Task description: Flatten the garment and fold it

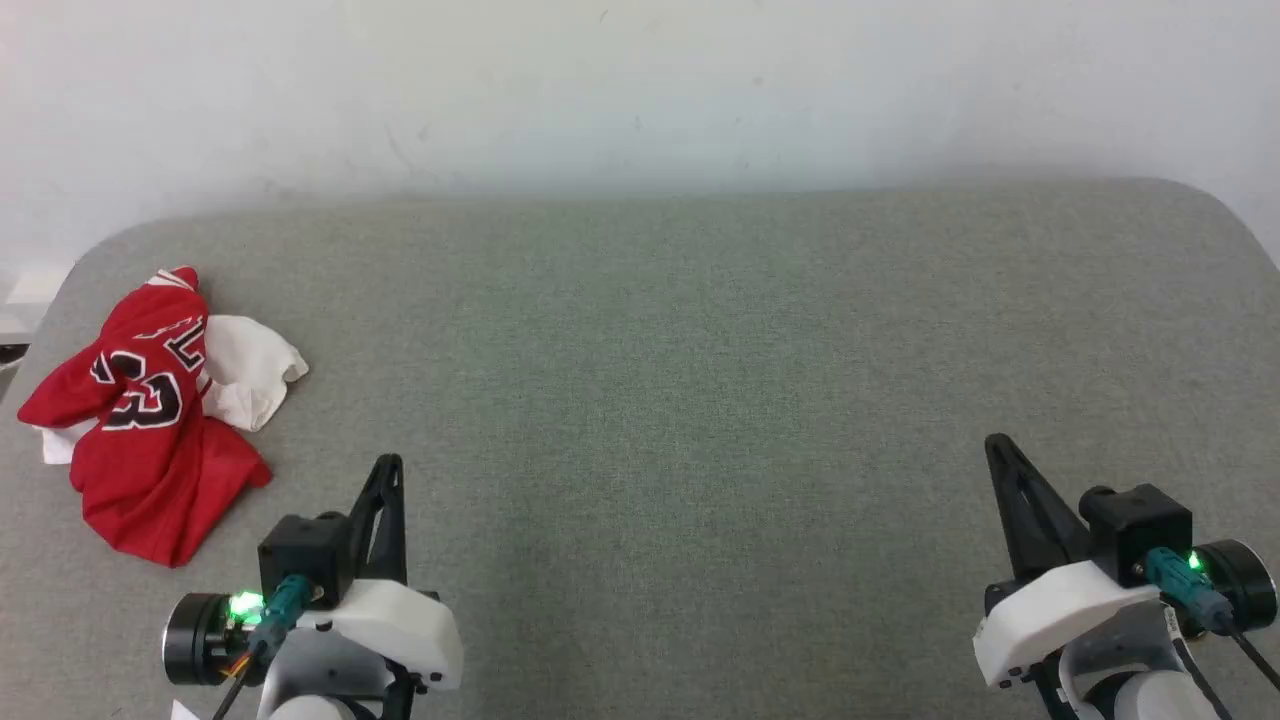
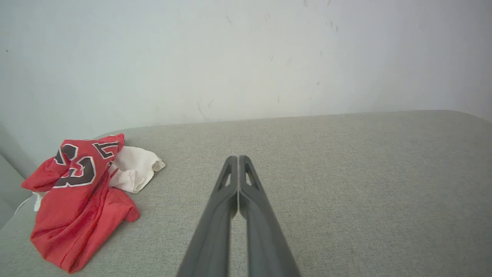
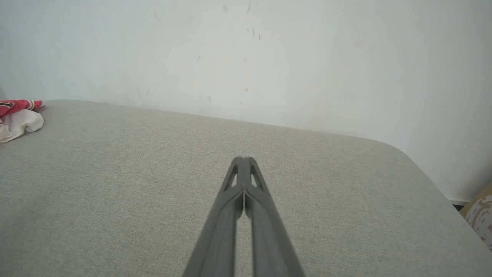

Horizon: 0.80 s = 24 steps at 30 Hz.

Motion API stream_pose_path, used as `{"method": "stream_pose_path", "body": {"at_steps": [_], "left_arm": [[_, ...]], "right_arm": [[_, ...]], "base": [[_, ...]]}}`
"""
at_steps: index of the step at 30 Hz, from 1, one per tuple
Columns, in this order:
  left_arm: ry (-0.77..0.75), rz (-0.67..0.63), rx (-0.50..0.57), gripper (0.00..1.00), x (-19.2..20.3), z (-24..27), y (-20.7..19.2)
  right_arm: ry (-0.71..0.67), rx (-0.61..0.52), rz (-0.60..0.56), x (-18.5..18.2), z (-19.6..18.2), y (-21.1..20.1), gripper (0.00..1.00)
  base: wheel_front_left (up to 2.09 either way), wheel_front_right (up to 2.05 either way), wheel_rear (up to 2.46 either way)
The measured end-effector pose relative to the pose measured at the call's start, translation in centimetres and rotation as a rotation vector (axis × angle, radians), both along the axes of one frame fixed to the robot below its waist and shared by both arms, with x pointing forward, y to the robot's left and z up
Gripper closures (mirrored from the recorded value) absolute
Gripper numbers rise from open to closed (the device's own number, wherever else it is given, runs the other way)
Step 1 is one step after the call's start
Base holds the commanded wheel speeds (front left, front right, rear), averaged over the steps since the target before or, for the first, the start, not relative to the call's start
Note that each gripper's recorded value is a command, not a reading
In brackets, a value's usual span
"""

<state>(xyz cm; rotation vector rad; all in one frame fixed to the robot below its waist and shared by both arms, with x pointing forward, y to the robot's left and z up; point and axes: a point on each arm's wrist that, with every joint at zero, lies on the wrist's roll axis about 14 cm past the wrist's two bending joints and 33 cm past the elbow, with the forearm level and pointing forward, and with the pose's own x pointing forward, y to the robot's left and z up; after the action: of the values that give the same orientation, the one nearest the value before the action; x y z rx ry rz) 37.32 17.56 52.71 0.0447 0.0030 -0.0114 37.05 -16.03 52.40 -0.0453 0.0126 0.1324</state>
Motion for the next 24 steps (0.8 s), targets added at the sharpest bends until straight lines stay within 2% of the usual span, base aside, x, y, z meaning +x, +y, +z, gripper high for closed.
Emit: {"method": "stream_pose_path", "body": {"at_steps": [24], "left_arm": [[0.0, 0.0, 0.0, 1.0, 0.0, 0.0, 0.0]], "right_arm": [[0.0, 0.0, 0.0, 0.0, 0.0, 0.0, 1.0]], "base": [[0.0, 0.0, 0.0]]}}
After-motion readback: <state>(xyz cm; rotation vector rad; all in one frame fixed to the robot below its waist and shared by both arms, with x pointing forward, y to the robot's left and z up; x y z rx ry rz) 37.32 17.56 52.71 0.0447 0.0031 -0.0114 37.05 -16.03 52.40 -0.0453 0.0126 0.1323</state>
